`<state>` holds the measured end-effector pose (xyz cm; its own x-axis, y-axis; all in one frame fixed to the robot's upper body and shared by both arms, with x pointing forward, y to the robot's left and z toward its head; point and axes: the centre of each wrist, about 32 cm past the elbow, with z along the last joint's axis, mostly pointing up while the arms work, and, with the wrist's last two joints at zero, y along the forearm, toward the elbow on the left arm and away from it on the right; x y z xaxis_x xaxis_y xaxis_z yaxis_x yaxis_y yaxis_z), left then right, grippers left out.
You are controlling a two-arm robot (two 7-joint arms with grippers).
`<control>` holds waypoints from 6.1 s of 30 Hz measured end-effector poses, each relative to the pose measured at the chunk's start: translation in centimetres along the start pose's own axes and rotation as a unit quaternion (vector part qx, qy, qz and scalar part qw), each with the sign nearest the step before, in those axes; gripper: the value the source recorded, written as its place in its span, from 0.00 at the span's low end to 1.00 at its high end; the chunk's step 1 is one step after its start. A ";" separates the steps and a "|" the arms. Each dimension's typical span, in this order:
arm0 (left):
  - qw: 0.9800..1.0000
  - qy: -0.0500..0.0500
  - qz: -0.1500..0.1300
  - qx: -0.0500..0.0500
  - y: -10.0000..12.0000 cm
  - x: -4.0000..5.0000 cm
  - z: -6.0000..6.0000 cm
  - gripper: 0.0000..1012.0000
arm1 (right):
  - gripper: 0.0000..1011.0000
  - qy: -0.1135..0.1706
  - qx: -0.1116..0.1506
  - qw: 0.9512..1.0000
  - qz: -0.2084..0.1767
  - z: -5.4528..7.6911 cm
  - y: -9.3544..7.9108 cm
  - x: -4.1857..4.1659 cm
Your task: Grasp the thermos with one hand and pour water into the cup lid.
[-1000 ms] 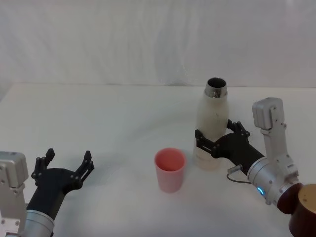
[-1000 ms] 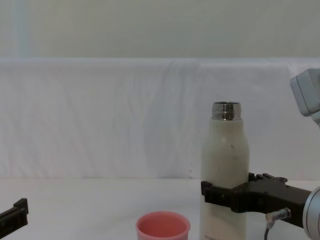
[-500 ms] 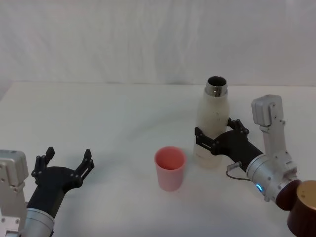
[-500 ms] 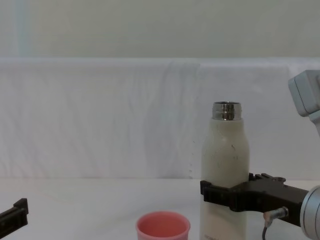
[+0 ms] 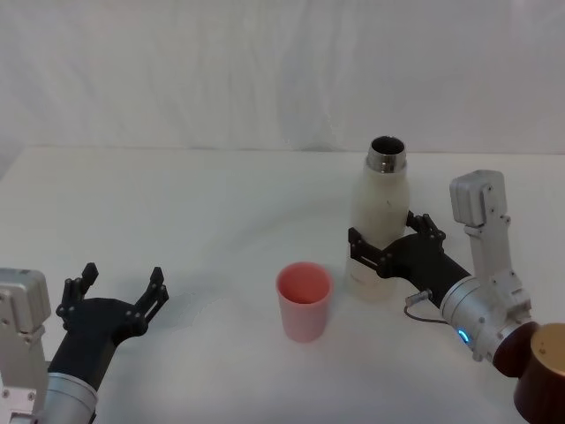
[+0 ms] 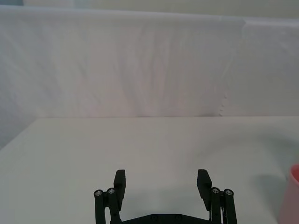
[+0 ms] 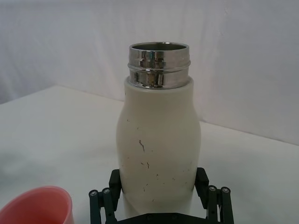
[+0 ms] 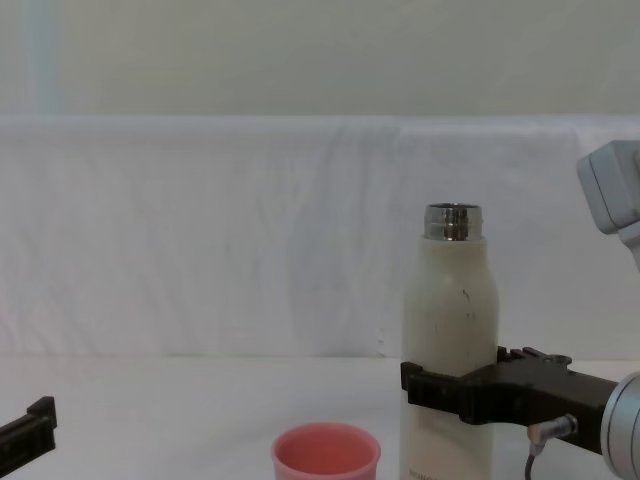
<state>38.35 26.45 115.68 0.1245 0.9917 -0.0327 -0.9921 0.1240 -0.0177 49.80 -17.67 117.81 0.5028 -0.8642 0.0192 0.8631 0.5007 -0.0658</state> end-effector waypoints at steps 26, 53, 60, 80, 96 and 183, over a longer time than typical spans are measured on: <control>1.000 0.000 0.000 0.000 0.0 0.00 0.0 0.99 | 0.94 0.000 0.000 1.000 0.000 0.0 0.0 -0.01; 1.000 0.000 0.000 0.000 0.0 0.00 0.0 0.99 | 0.94 -0.110 0.016 0.994 -0.015 2.5 -4.2 1.91; 1.000 0.000 0.000 0.000 0.0 0.00 0.0 0.99 | 0.94 -0.194 0.006 0.981 -0.007 3.0 -5.0 2.29; 1.000 0.000 0.000 0.000 0.0 0.00 0.0 0.99 | 0.94 -0.351 -0.019 0.936 0.001 2.9 -4.7 1.43; 1.000 0.000 0.000 0.000 0.0 0.00 0.0 0.99 | 0.94 -0.449 -0.041 0.893 0.006 2.3 -3.7 0.69; 1.000 0.000 0.000 0.000 0.0 0.00 0.0 0.99 | 0.94 -0.629 -0.071 0.774 0.008 1.6 -2.8 -0.46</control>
<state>38.35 26.45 115.68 0.1245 0.9917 -0.0326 -0.9921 0.1240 -0.0176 47.25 -18.57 119.61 0.2393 -0.0798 0.9676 0.8871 0.4231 -0.1845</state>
